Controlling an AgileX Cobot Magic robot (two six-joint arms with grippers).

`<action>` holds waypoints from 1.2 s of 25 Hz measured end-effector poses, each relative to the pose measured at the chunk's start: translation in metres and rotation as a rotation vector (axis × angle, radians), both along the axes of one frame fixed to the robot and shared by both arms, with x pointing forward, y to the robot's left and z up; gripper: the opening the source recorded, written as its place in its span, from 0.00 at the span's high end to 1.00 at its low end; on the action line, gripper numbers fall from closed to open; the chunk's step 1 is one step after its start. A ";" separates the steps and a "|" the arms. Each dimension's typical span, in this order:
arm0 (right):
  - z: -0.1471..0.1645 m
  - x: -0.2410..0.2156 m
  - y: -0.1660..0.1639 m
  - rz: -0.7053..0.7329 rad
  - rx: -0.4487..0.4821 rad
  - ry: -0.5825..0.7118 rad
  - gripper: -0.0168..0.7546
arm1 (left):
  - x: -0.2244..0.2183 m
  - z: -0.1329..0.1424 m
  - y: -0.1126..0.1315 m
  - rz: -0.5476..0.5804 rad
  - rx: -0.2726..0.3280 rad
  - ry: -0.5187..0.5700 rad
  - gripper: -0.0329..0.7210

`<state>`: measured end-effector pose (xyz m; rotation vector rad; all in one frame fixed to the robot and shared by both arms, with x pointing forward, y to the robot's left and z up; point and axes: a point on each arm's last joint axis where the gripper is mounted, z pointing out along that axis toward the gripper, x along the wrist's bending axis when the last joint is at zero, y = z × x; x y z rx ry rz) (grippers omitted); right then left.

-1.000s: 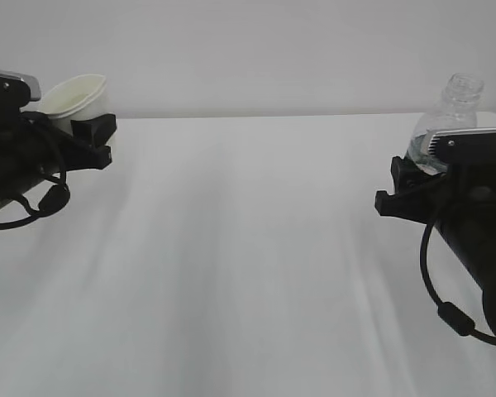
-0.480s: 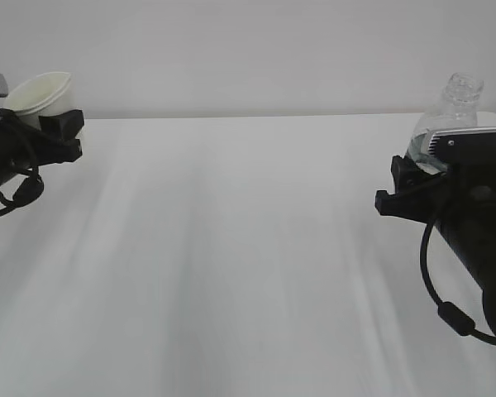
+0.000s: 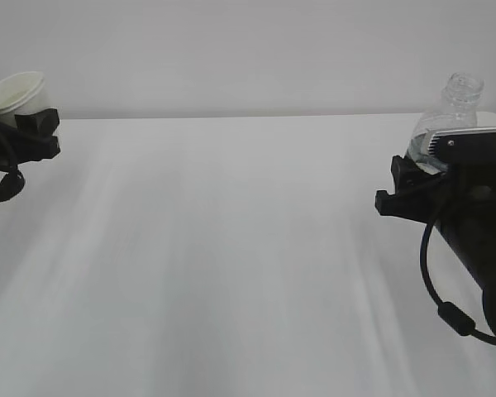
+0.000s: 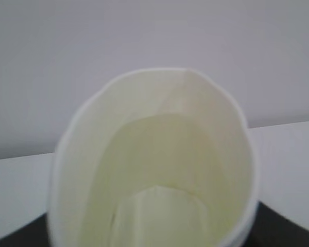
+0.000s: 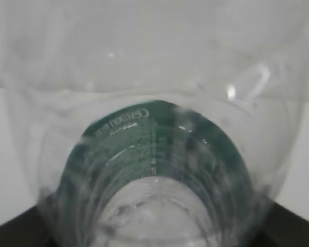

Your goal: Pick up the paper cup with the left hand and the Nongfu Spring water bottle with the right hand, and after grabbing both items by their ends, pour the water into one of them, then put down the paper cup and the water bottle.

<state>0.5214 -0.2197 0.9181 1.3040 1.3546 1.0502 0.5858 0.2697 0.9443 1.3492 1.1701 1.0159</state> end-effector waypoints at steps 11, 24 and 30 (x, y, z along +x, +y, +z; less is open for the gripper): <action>0.000 0.000 0.000 0.001 0.000 0.000 0.37 | -0.023 -0.012 0.001 -0.011 0.024 -0.030 0.44; 0.000 0.000 0.000 0.001 -0.002 -0.002 0.37 | -0.054 -0.034 0.004 -0.003 0.023 0.061 0.45; 0.000 0.000 0.000 0.001 -0.002 -0.002 0.37 | -0.059 -0.038 0.005 0.010 0.020 0.082 0.45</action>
